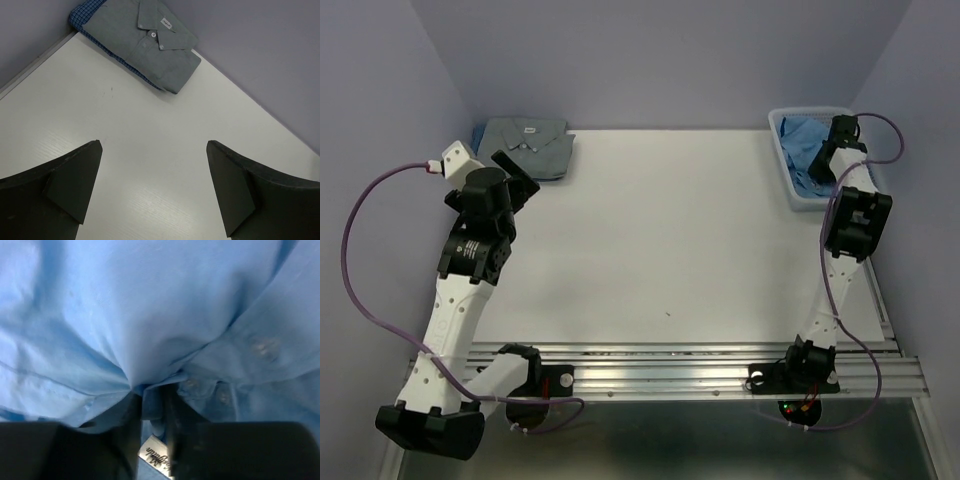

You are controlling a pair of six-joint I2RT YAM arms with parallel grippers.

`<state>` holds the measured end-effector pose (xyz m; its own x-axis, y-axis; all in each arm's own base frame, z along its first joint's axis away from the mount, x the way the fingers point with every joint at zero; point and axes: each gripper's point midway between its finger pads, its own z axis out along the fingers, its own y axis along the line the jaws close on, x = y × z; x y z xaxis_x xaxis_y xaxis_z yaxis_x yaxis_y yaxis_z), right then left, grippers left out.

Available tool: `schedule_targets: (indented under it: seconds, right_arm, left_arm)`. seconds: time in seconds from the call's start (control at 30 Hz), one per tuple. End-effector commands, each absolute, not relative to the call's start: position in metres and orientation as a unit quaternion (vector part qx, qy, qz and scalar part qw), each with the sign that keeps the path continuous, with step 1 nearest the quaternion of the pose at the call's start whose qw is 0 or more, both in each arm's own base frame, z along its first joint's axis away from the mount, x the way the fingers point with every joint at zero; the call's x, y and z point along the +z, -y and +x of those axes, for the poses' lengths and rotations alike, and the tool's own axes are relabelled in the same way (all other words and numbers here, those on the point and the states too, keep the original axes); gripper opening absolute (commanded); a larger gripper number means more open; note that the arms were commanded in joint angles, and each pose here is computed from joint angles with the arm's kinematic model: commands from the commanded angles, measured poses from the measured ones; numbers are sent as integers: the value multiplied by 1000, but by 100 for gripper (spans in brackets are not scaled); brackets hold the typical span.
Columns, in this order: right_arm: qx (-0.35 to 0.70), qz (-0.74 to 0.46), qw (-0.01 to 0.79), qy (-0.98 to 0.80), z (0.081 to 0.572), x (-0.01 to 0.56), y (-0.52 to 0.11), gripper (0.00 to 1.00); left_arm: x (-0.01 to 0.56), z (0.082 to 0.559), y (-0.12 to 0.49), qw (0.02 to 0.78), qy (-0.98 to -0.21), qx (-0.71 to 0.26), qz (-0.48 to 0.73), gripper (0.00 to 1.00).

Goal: Fold and stack the long sleeve shirts
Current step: Grab the shirt from the pile, then move the shirt to the center of the board

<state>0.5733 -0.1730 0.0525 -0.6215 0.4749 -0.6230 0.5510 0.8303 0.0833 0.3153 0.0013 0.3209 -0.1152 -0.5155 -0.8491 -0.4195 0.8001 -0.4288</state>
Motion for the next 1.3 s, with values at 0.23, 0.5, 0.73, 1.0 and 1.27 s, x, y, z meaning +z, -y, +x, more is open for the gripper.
schedule_targets:
  seconds: [0.23, 0.5, 0.73, 1.0, 1.27]
  right_arm:
    - [15, 226, 552, -803, 600, 264, 151, 1]
    - [116, 61, 719, -683, 525, 490, -5, 1]
    - [368, -195, 705, -574, 399, 596, -208, 1]
    - [482, -250, 645, -538, 351, 589, -247, 1]
    - [429, -160, 574, -679, 362, 426, -227, 49]
  left_arm:
    - [356, 289, -11, 625, -713, -49, -314, 99]
    - [373, 264, -4, 667, -679, -103, -291, 99]
    - [376, 252, -5, 673, -670, -113, -294, 99]
    - [374, 240, -14, 670, -668, -98, -310, 99]
    - [356, 237, -14, 650, -680, -101, -326, 99]
